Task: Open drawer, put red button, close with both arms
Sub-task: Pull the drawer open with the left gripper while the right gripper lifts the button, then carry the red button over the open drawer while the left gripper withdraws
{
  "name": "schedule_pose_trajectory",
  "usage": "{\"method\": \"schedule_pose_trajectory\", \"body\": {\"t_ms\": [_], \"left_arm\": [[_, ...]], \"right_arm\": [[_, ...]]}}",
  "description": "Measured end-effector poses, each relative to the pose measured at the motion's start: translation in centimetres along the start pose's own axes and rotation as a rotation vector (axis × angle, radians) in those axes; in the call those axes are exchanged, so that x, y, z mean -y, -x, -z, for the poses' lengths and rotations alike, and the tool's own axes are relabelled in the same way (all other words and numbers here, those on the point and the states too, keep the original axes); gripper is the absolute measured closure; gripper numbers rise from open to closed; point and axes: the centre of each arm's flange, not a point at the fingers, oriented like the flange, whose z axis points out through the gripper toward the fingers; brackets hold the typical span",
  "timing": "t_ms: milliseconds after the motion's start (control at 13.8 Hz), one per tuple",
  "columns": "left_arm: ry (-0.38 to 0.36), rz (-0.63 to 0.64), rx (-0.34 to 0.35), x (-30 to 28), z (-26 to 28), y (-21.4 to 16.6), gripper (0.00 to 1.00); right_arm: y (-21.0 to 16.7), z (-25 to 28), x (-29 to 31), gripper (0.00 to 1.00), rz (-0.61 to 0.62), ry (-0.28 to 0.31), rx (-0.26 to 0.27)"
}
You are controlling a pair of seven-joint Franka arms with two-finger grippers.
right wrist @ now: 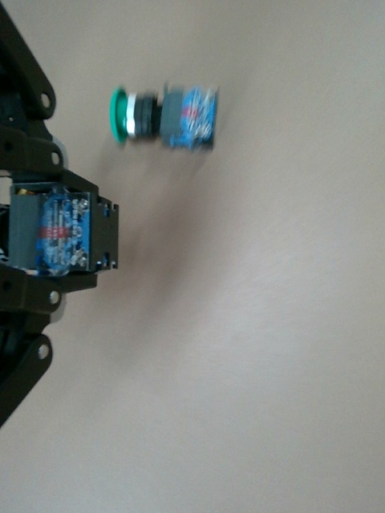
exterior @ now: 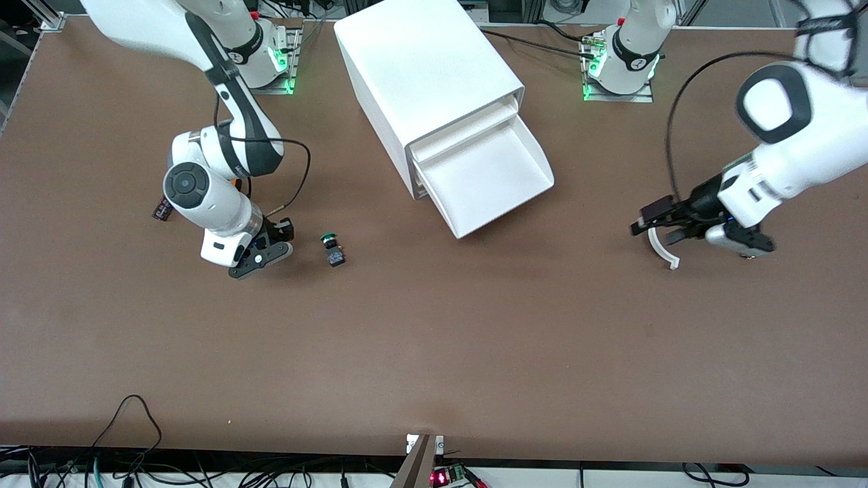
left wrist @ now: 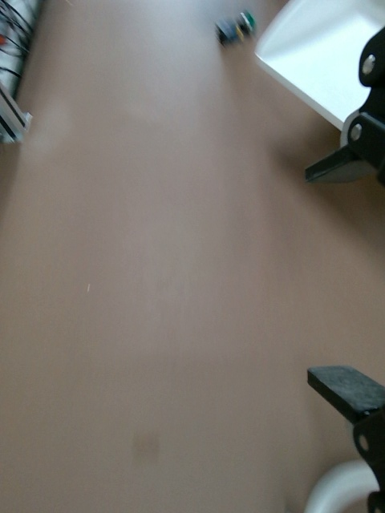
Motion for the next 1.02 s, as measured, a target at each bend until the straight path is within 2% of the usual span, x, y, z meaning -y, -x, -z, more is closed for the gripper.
{"method": "schedule_pose_trajectory", "body": {"t_ms": [218,436,727,1018], "left_arm": [[-0.175,-0.089,0.093,0.3,9.4,-0.1,0.0],[-0.317,-0.051,0.131,-0.7,13.7,-0.1,0.0],[-0.346,-0.009,0.144,-0.8,13.0,-0.3,0.0],[-0.35,-0.006,0.146,-1.2,12.8,-0.3,0.0]], "right_arm": [[-4.7,9.6,4.1,0.59,0.141,-0.009,-0.072],[-7.8,15.7,11.7,0.59,0.278,-0.025,-0.176],[-9.7,18.4,22.8,0.59,0.466,-0.056,-0.252],[-12.0,16.5,30.9,0.59,0.674,-0.092,-0.281]]}}
